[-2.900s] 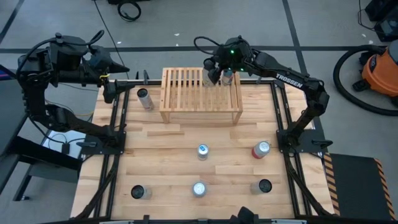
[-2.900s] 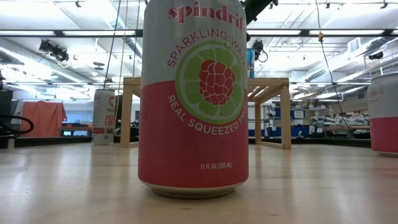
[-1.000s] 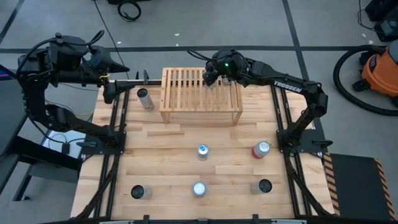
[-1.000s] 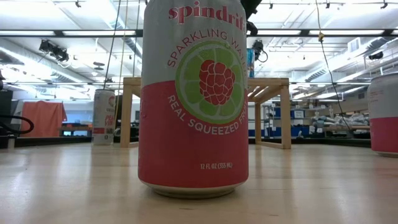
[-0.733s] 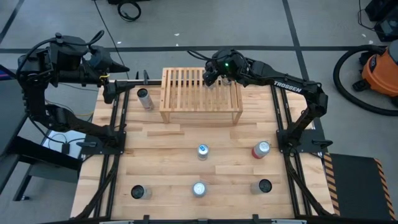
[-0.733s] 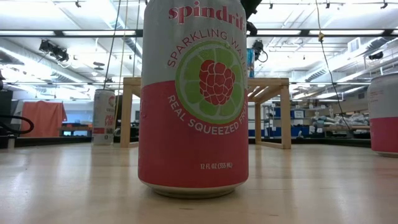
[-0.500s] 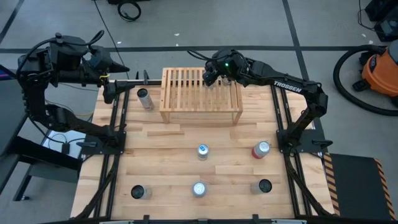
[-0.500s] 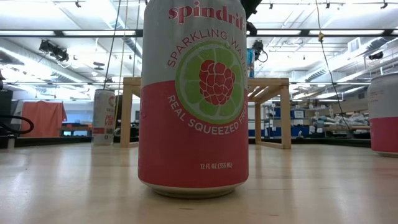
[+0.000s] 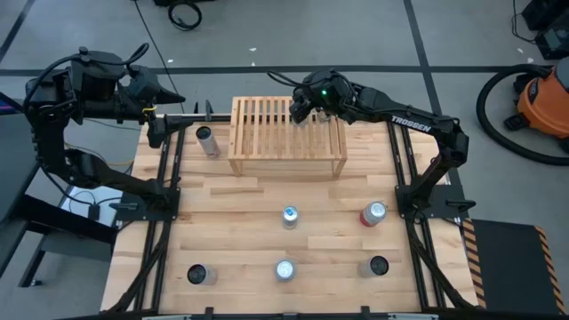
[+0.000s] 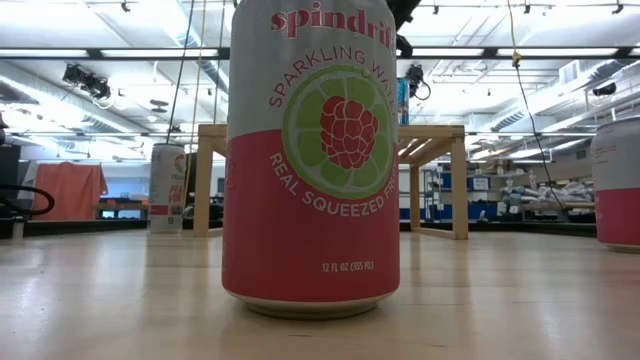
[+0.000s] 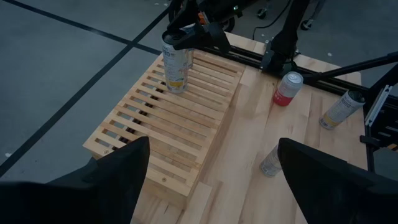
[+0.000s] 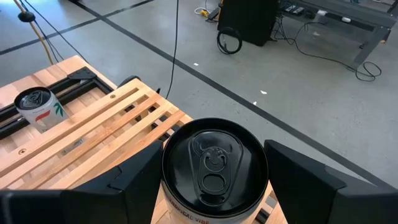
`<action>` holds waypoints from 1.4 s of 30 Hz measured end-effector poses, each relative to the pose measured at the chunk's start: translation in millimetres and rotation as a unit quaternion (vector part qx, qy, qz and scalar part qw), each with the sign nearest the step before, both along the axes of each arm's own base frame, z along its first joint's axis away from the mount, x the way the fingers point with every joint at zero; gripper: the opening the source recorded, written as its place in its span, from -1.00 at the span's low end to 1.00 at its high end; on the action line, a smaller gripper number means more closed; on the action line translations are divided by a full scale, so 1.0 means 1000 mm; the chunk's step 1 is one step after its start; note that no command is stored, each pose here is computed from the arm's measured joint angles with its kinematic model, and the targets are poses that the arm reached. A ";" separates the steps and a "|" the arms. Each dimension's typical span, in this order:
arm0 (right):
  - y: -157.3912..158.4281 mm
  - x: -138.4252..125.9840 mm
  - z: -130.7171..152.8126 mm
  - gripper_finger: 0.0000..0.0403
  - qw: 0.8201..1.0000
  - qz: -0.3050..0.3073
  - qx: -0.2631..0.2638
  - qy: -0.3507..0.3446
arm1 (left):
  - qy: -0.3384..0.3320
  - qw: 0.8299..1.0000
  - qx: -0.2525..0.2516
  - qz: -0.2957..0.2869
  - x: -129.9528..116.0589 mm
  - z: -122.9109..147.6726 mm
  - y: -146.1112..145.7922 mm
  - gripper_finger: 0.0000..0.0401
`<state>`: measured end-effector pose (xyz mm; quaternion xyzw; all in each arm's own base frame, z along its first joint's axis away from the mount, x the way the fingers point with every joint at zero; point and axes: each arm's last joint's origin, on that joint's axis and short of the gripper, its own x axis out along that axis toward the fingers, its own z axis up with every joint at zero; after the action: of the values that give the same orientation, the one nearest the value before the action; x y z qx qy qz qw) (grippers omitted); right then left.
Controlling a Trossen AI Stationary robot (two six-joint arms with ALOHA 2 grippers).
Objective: Place canned beverage on shelf
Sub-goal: Put the left white and yellow soda can on the shelf
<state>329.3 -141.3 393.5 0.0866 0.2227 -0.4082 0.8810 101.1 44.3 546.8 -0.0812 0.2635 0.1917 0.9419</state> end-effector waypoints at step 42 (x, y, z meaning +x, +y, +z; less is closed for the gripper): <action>-0.006 0.000 0.002 0.36 1.000 0.012 -0.011 -0.005 | -0.004 1.000 -0.010 0.006 0.000 0.000 0.000 0.78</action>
<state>329.2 -147.4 395.5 0.0761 0.2145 -0.4000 0.8878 101.1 44.2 546.8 -0.0928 0.2611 0.1947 0.9409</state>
